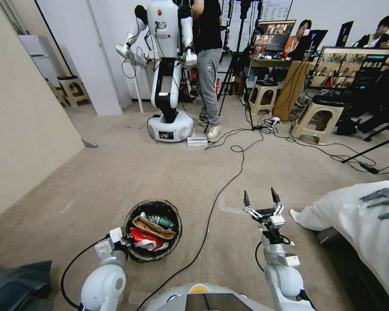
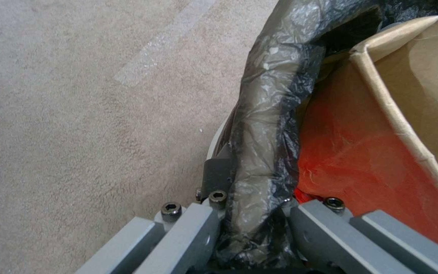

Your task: Pick up the trash bin, then pick up the garbage from the floor and place it into the trash bin.

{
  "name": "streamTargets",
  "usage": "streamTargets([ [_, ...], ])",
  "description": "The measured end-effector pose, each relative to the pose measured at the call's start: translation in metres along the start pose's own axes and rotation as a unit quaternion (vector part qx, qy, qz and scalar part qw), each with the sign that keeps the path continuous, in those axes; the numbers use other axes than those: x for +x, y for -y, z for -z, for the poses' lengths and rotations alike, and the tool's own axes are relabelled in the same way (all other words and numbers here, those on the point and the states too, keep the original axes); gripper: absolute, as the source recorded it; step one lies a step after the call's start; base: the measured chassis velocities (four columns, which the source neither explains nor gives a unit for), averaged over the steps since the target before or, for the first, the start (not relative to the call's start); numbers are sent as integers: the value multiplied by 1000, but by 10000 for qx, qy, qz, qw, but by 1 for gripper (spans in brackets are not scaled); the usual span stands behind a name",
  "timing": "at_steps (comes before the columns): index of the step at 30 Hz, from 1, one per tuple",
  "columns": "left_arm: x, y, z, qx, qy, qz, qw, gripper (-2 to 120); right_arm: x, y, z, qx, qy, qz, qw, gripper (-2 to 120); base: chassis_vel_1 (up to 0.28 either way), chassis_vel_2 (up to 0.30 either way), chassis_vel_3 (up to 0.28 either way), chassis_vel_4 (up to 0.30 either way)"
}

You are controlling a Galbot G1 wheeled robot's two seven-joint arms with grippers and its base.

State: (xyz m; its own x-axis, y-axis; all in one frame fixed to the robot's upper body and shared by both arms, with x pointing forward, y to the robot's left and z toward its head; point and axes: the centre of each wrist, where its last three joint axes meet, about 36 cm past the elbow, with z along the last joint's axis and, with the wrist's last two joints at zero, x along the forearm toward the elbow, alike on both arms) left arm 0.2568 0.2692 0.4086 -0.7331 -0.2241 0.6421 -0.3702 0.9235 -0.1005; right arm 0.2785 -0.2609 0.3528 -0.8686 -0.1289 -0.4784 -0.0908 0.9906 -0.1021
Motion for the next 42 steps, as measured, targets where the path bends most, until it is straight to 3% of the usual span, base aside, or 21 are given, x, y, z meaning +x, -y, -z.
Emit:
streamTargets([
  [13,-5,1,-7,16,-66,-44,10000,1,2,0,-1,8,-1,11,10000,100,0,0,0,0],
  [28,-5,2,-4,17,72,-186,9998,53,4,0,-4,0,-17,53,10000,100,0,0,0,0],
  [33,-5,2,-4,-28,325,-234,9992,70,5,0,-5,-1,-38,56,10000,100,0,0,0,0],
  [36,-6,4,-2,-7,577,-245,9980,86,5,-1,-5,-11,-41,68,10000,100,0,0,0,0],
  [42,-2,6,4,-16,768,-291,9966,99,5,-2,-6,-22,-49,75,10000,100,0,0,0,0],
])
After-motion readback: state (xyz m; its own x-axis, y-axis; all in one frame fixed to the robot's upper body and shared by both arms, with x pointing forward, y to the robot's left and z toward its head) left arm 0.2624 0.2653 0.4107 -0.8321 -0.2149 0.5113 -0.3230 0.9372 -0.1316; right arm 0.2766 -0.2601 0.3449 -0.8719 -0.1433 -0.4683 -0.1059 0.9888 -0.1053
